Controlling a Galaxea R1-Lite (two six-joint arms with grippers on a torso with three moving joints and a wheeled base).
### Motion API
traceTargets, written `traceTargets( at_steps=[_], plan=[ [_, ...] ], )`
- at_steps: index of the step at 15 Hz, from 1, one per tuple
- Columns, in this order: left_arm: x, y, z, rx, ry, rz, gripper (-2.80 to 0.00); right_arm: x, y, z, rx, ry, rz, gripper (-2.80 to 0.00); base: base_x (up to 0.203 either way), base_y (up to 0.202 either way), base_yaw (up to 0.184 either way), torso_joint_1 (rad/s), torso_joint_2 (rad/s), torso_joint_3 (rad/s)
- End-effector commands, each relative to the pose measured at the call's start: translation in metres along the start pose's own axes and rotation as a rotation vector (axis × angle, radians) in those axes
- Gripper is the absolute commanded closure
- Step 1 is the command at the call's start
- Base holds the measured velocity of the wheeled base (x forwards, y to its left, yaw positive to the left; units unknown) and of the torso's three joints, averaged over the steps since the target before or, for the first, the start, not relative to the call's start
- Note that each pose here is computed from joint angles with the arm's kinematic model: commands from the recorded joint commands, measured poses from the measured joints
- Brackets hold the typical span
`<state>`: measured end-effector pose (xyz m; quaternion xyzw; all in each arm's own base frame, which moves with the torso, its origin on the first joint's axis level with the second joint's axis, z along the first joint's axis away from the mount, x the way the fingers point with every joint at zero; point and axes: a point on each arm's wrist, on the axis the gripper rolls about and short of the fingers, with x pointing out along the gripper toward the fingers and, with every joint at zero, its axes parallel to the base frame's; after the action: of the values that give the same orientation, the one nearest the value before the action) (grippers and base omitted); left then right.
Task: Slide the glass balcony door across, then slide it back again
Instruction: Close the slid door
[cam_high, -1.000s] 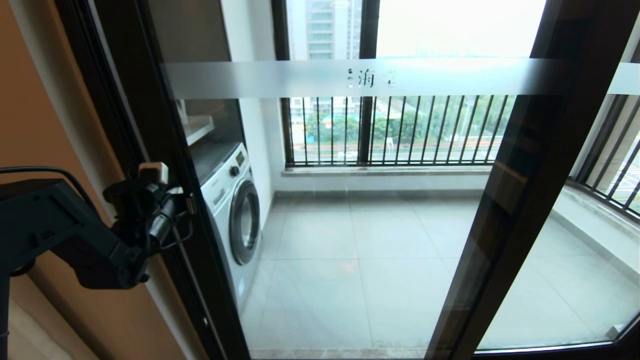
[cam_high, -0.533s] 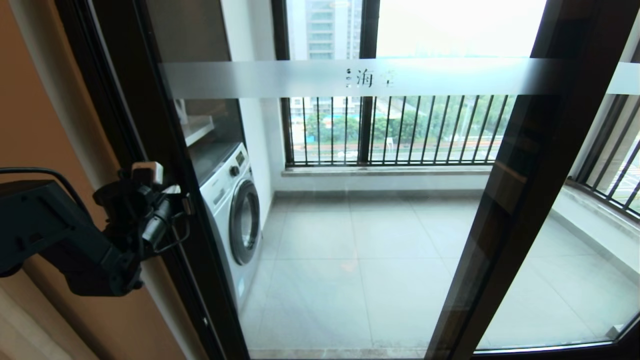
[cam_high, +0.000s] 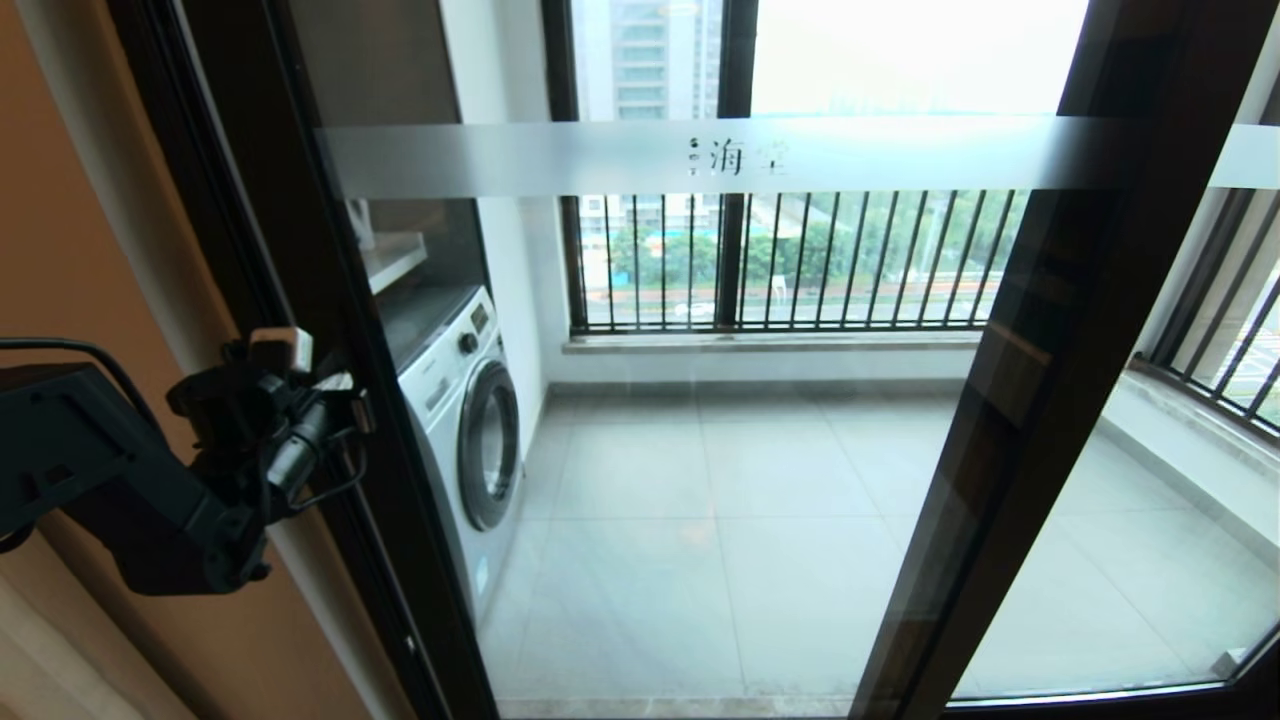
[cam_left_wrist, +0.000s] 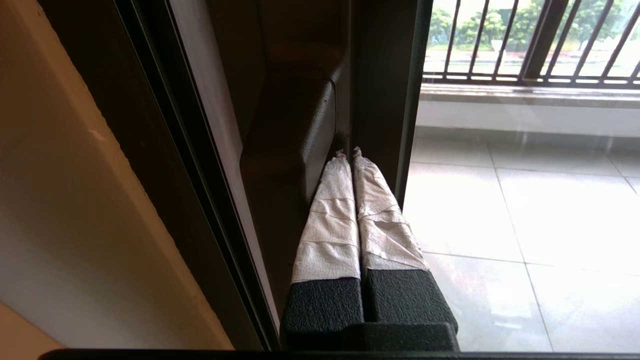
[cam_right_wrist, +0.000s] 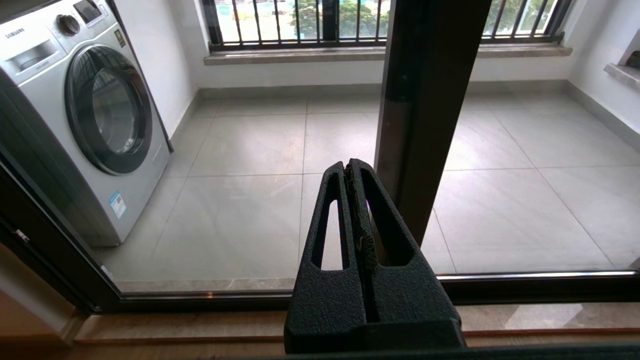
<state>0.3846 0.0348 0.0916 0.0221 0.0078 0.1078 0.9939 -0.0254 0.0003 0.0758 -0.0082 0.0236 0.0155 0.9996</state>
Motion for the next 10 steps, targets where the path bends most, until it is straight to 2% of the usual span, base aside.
traceTargets(
  at_steps=[1, 10],
  plan=[
    [0.004, 0.004, -0.007, 0.004, 0.012, 0.018, 0.0, 0.0, 0.0, 0.0, 0.0, 0.0, 0.0, 0.0, 0.0, 0.0, 0.0, 0.0, 0.0, 0.0],
    [0.012, 0.03, -0.01, 0.027, 0.009, 0.055, 0.0, 0.0, 0.0, 0.0, 0.0, 0.0, 0.0, 0.0, 0.0, 0.0, 0.0, 0.0, 0.0, 0.0]
  ],
)
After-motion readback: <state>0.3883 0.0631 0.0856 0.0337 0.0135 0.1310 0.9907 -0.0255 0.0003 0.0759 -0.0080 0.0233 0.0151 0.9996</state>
